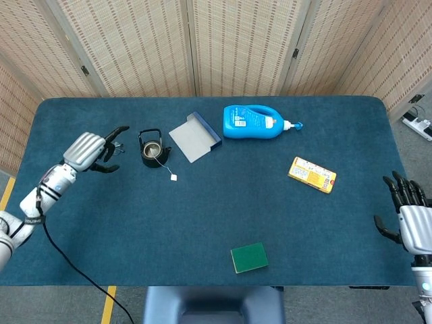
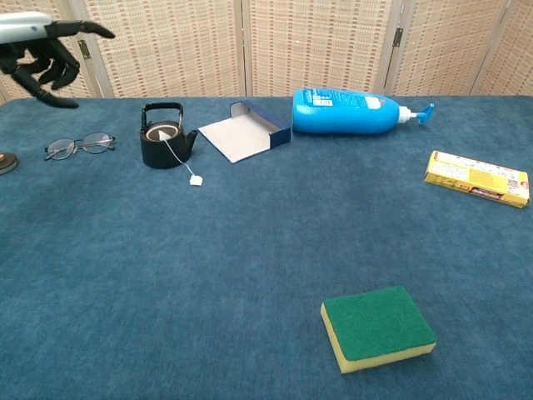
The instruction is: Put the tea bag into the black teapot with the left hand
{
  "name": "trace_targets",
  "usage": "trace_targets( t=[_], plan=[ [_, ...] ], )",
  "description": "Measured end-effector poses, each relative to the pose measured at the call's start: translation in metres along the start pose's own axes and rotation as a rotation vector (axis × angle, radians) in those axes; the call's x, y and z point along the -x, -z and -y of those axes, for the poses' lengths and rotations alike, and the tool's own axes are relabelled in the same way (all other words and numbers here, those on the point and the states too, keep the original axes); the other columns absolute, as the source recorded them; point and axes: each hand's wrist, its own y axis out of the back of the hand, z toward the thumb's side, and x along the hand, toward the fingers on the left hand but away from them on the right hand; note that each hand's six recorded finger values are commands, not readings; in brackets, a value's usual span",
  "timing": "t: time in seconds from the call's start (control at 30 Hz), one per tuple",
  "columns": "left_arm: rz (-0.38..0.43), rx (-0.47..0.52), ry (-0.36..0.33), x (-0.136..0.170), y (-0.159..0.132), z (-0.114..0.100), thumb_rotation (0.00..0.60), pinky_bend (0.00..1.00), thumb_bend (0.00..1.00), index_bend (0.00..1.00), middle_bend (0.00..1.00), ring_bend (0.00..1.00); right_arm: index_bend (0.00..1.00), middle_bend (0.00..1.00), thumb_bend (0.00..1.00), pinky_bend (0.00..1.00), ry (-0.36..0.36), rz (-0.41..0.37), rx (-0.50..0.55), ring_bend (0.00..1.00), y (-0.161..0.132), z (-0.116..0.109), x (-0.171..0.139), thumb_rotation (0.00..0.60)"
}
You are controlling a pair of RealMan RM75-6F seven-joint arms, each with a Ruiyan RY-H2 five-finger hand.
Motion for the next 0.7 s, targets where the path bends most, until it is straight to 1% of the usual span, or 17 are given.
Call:
trace_targets(
  t=[0.03,0.07,0.13,0.17,0.2,0.27,0.3,0.4,0.43,0.53,0.6,0.7],
  plan=[
    [-0.018,0.0,0.002,0.01,0.002,0.005,0.6,0.55,0.27,0.0,0.35,0.33,0.0,0.0,0.4,0.0,-0.005,0.001,-0.005,0.0,0.0,0.001,0.0,0.6],
    [-0.04,0.0,0.001,0.022,0.004,0.011,0.6,0.5,0.27,0.0,0.32,0.3,0.0,0.0,0.4,0.0,-0.009,0.001,-0.008,0.0,0.0,0.002,0.0,0.6],
    [-0.103,-0.001,-0.005,0.051,0.008,0.024,0.6,0.36,0.27,0.0,0.23,0.22,0.0,0.0,0.4,0.0,-0.018,0.001,-0.013,0.0,-0.001,0.004,0.001,0.6],
    [-0.138,-0.001,-0.01,0.065,0.01,0.03,0.6,0.31,0.27,0.0,0.2,0.19,0.0,0.0,0.4,0.0,-0.023,0.001,-0.016,0.0,-0.001,0.005,0.002,0.6],
    [-0.191,-0.001,-0.019,0.086,0.012,0.037,0.6,0.24,0.27,0.0,0.17,0.15,0.0,0.0,0.4,0.0,-0.027,0.001,-0.02,0.0,-0.001,0.006,0.003,0.6],
    [-0.286,0.0,-0.036,0.119,0.018,0.047,0.6,0.15,0.27,0.0,0.15,0.09,0.0,0.0,0.4,0.0,-0.032,0.002,-0.026,0.0,-0.002,0.007,0.004,0.6],
    [-0.357,-0.005,-0.051,0.143,0.022,0.052,0.6,0.11,0.27,0.0,0.13,0.07,0.0,0.0,0.4,0.0,-0.034,0.003,-0.029,0.0,-0.003,0.008,0.004,0.6],
    [-0.522,-0.053,-0.089,0.194,0.035,0.055,0.6,0.07,0.27,0.0,0.09,0.04,0.0,0.0,0.4,0.0,-0.036,0.0,-0.037,0.0,-0.005,0.009,0.005,0.6],
    [-0.551,-0.068,-0.095,0.203,0.036,0.054,0.6,0.06,0.27,0.0,0.09,0.03,0.0,0.0,0.4,0.0,-0.037,0.0,-0.039,0.0,-0.006,0.01,0.005,0.6],
    [-0.593,-0.076,-0.118,0.216,0.031,0.048,0.6,0.07,0.27,0.0,0.09,0.03,0.0,0.0,0.4,0.0,-0.04,0.001,-0.046,0.0,-0.006,0.012,0.007,0.6],
    [-0.615,-0.066,-0.149,0.227,0.032,0.038,0.6,0.07,0.27,0.0,0.09,0.03,0.0,0.0,0.4,0.0,-0.044,0.003,-0.047,0.0,-0.006,0.013,0.007,0.6],
    [-0.627,-0.051,-0.171,0.233,0.034,0.031,0.6,0.07,0.27,0.0,0.09,0.03,0.0,0.0,0.4,0.0,-0.046,0.003,-0.051,0.0,-0.007,0.014,0.008,0.6]
  ],
)
